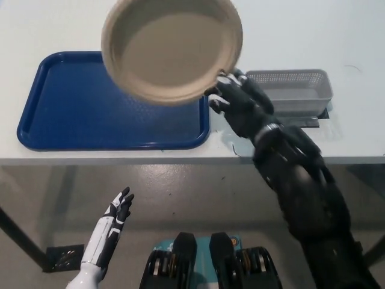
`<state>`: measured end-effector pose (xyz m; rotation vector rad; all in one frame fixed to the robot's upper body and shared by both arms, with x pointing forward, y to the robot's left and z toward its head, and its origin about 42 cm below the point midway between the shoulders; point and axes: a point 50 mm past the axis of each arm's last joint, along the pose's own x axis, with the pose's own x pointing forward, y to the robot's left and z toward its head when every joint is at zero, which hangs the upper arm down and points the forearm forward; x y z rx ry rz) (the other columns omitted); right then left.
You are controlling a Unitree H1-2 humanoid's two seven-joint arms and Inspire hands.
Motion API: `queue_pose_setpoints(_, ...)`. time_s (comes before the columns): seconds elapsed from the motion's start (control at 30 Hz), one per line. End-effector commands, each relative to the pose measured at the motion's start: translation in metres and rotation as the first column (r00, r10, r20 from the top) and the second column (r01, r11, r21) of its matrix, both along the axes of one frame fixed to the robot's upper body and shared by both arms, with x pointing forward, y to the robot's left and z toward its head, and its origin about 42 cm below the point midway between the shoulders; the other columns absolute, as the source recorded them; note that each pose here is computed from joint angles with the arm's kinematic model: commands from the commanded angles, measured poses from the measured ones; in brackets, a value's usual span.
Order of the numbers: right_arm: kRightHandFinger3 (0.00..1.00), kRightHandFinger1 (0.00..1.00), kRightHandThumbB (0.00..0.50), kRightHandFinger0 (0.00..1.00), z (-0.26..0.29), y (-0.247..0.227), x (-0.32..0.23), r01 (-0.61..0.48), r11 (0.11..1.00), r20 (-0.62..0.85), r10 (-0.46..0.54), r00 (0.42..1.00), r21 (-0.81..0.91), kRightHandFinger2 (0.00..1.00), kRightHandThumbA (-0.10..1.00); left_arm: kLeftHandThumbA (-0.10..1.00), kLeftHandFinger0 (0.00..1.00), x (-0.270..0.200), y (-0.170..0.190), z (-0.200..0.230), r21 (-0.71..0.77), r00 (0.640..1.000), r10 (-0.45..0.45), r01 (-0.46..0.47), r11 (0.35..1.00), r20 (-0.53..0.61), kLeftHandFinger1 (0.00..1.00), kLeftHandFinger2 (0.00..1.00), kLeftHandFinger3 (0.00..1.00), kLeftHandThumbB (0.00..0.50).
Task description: Use the right hand to pick up a plate from a leveled surface and place it into a tray on the left side
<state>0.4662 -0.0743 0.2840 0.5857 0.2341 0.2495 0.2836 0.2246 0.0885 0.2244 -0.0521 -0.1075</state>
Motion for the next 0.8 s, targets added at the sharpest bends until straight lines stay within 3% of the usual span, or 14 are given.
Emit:
queue_pose_setpoints(0.0, 0.64, 0.13, 0.0, 0.0, 0.047, 0.036, 0.02, -0.053, 0.998, 0.055, 0.055, 0.997, -0.035, 0.58, -0.06, 1.0, 1.0, 0.009, -0.004, 0.014, 0.017, 0.998, -0.04, 0.04, 0.999, 0.038, 1.0, 1.0, 1.0, 0.0)
queue_pose_setpoints(0.07, 0.63, 0.09, 0.0, 0.0, 0.052, 0.047, 0.03, -0.045, 0.998, 0.022, 0.046, 0.999, -0.053, 0.56, -0.1, 1.0, 1.0, 0.011, -0.006, 0.014, 0.023, 0.998, -0.048, 0.048, 0.999, 0.036, 1.0, 1.0, 1.0, 0.0)
queue_pose_setpoints(0.27, 0.63, 0.08, 0.0, 0.0, 0.048, 0.081, 0.048, -0.059, 0.994, -0.055, 0.054, 0.997, -0.095, 0.57, -0.1, 1.0, 1.0, 0.013, -0.013, 0.016, 0.03, 0.997, -0.074, 0.073, 0.997, 0.031, 1.0, 1.0, 1.0, 0.0)
queue_pose_setpoints(0.37, 0.79, 0.11, 0.0, 0.0, 0.046, 0.099, 0.055, -0.054, 0.992, -0.092, 0.043, 0.995, -0.117, 0.64, -0.1, 1.0, 1.0, 0.013, -0.017, 0.016, 0.034, 0.996, -0.084, 0.083, 0.996, 0.027, 1.0, 1.0, 1.0, 0.0)
queue_pose_setpoints(0.43, 0.98, 0.15, 0.0, 0.0, 0.049, 0.115, 0.057, -0.081, 0.985, -0.101, 0.066, 0.993, -0.15, 0.7, -0.1, 1.0, 1.0, 0.014, -0.019, 0.017, 0.028, 0.995, -0.093, 0.092, 0.995, 0.026, 1.0, 1.0, 1.0, 0.0)
queue_pose_setpoints(0.47, 1.0, 0.14, 0.0, 0.0, 0.05, 0.121, 0.058, -0.098, 0.98, -0.094, 0.083, 0.992, -0.174, 0.69, -0.1, 1.0, 1.0, 0.014, -0.02, 0.017, 0.027, 0.995, -0.097, 0.096, 0.995, 0.03, 1.0, 1.0, 1.0, 0.0)
queue_pose_setpoints(0.5, 0.95, 0.15, 0.0, 0.0, 0.05, 0.126, 0.058, -0.099, 0.978, -0.092, 0.084, 0.992, -0.184, 0.69, -0.1, 1.0, 1.0, 0.015, -0.021, 0.018, 0.029, 0.994, -0.101, 0.1, 0.995, 0.032, 1.0, 1.0, 1.0, 0.0)
queue_pose_setpoints(0.57, 1.0, 0.19, 0.0, 0.0, 0.049, 0.13, 0.06, -0.106, 0.971, -0.088, 0.088, 0.992, -0.216, 0.7, -0.1, 1.0, 1.0, 0.016, -0.022, 0.019, 0.032, 0.994, -0.105, 0.104, 0.994, 0.032, 1.0, 1.0, 1.0, 0.0)
queue_pose_setpoints(0.67, 1.0, 0.28, 0.0, 0.0, 0.044, 0.136, 0.061, -0.136, 0.941, -0.109, 0.107, 0.988, -0.309, 0.82, -0.09, 1.0, 1.0, 0.017, -0.022, 0.02, 0.034, 0.993, -0.114, 0.113, 0.993, 0.026, 1.0, 1.0, 1.0, 0.0)
queue_pose_setpoints(0.7, 1.0, 0.26, 0.0, 0.0, 0.042, 0.135, 0.062, -0.147, 0.929, -0.119, 0.113, 0.986, -0.339, 0.83, 0.05, 1.0, 1.0, 0.018, -0.022, 0.021, 0.037, 0.992, -0.12, 0.119, 0.992, 0.027, 1.0, 1.0, 1.0, 0.0)
queue_pose_setpoints(0.73, 1.0, 0.33, 0.0, 0.04, 0.04, 0.133, 0.063, -0.168, 0.924, -0.121, 0.134, 0.984, -0.343, 0.86, 0.34, 1.0, 1.0, 0.018, -0.022, 0.021, 0.038, 0.992, -0.121, 0.12, 0.992, 0.026, 1.0, 1.0, 1.0, 0.0)
queue_pose_setpoints(0.77, 1.0, 0.74, 0.097, 0.4, 0.038, 0.131, 0.064, -0.221, 0.911, -0.135, 0.185, 0.973, -0.347, 1.0, 0.7, 1.0, 1.0, 0.019, -0.022, 0.021, 0.04, 0.992, -0.125, 0.124, 0.991, 0.025, 1.0, 1.0, 1.0, 0.0)
